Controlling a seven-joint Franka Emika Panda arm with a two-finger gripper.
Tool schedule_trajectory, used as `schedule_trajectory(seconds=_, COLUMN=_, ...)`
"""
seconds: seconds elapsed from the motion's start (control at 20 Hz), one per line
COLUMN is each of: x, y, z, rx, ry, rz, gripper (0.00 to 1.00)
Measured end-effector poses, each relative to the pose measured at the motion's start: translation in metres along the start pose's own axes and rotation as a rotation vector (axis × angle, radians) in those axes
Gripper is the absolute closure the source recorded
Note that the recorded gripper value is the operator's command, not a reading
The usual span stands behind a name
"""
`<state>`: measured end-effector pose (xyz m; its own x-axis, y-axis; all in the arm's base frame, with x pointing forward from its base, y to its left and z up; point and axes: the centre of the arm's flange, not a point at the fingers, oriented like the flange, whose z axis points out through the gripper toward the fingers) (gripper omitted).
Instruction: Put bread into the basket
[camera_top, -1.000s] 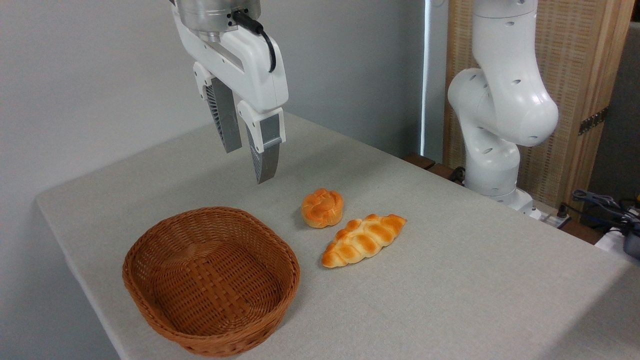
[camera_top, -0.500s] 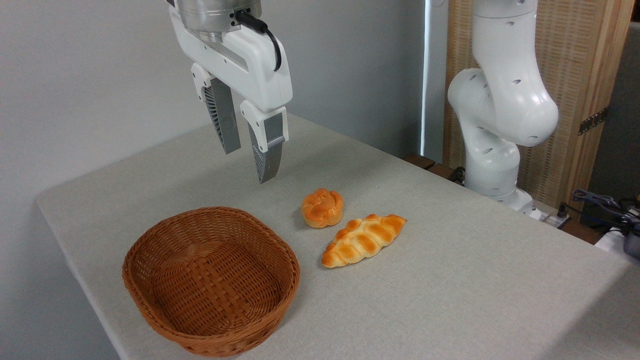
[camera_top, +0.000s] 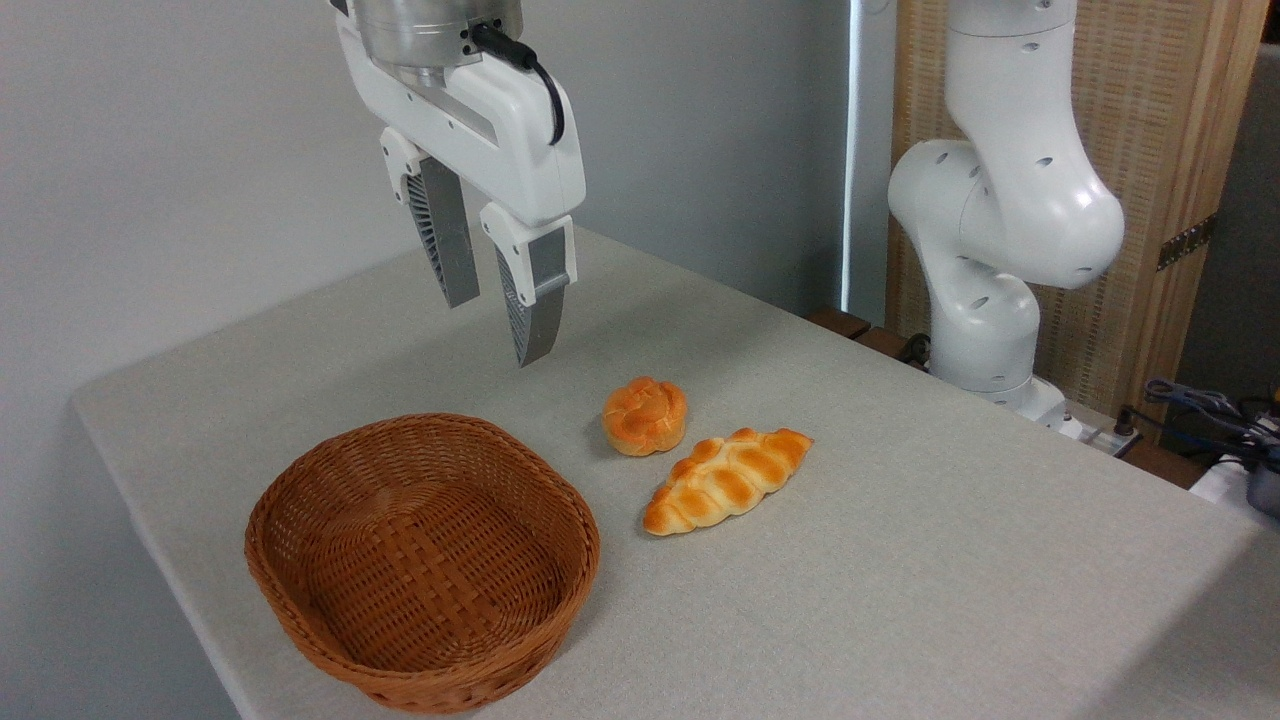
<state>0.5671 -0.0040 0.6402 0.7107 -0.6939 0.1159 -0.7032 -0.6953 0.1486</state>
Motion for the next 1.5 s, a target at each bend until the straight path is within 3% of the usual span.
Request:
schedule_trajectory(seconds=0.55, x=0.003, y=0.003, z=0.002, rx=-0.005, ry=-0.002, rz=0.008, gripper=0.00)
schedule_trajectory(seconds=0.8, x=0.000, y=0.004, z=0.019, rx=-0.034, ry=-0.028, rz=0.005, gripper=0.00)
schedule_trajectory(seconds=1.2, x=-0.063, y=0.055, z=0.044, rx=-0.075, ry=-0.066, rz=-0.006, gripper=0.00)
schedule_trajectory(seconds=1.5, x=-0.091, y=0.057, z=0.105, rx=-0.019, ry=-0.089, rz=-0.020, gripper=0.00)
